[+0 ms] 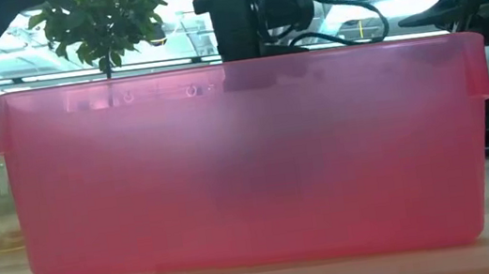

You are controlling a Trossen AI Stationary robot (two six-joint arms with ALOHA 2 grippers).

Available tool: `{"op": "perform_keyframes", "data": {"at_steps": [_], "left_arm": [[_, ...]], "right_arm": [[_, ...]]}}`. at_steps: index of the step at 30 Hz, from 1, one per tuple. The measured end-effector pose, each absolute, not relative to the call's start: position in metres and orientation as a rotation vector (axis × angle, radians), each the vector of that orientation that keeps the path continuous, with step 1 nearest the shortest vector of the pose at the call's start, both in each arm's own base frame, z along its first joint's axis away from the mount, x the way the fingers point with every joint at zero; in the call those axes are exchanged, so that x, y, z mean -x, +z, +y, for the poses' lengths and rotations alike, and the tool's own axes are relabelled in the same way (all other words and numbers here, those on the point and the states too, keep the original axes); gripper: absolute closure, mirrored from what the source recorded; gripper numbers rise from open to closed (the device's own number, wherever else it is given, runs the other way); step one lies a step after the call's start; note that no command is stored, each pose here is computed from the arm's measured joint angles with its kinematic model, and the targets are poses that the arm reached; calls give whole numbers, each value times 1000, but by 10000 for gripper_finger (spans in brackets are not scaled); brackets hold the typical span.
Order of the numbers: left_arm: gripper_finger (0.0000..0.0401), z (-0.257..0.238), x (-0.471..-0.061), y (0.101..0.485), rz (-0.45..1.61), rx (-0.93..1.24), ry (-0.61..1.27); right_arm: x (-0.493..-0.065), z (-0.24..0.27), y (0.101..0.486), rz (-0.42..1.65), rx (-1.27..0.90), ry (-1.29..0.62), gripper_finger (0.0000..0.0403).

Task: Pick and place medicine bottles into bin by pill shape (circle, oval)
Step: Put the small orange capsule bottle into the blue bin, then put the pink tablet bottle into the red bin

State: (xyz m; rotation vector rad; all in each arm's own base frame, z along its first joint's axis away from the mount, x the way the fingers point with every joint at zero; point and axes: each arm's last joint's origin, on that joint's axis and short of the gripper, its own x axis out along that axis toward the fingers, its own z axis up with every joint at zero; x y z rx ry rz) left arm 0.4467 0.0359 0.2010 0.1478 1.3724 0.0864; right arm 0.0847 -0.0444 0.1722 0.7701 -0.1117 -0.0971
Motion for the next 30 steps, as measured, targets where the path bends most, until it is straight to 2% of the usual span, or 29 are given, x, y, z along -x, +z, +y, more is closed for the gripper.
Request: {"op": "perform_keyframes", "data": {"at_steps": [8, 18, 27, 30], "left_arm": [[269, 37, -447, 202, 1367, -131, 51], [194, 38, -447, 203, 1358, -129, 50], [141, 38, -449, 245, 1333, -111, 67], [130, 38, -442, 263, 1382, -80, 75]], "right_arm": [[-85, -44, 172, -111, -770, -97, 198], [-85, -44, 172, -111, -769, -97, 198], [-85, -44, 172, -112, -767, -98, 198], [-85, -44, 172, -111, -769, -97, 198]]}}
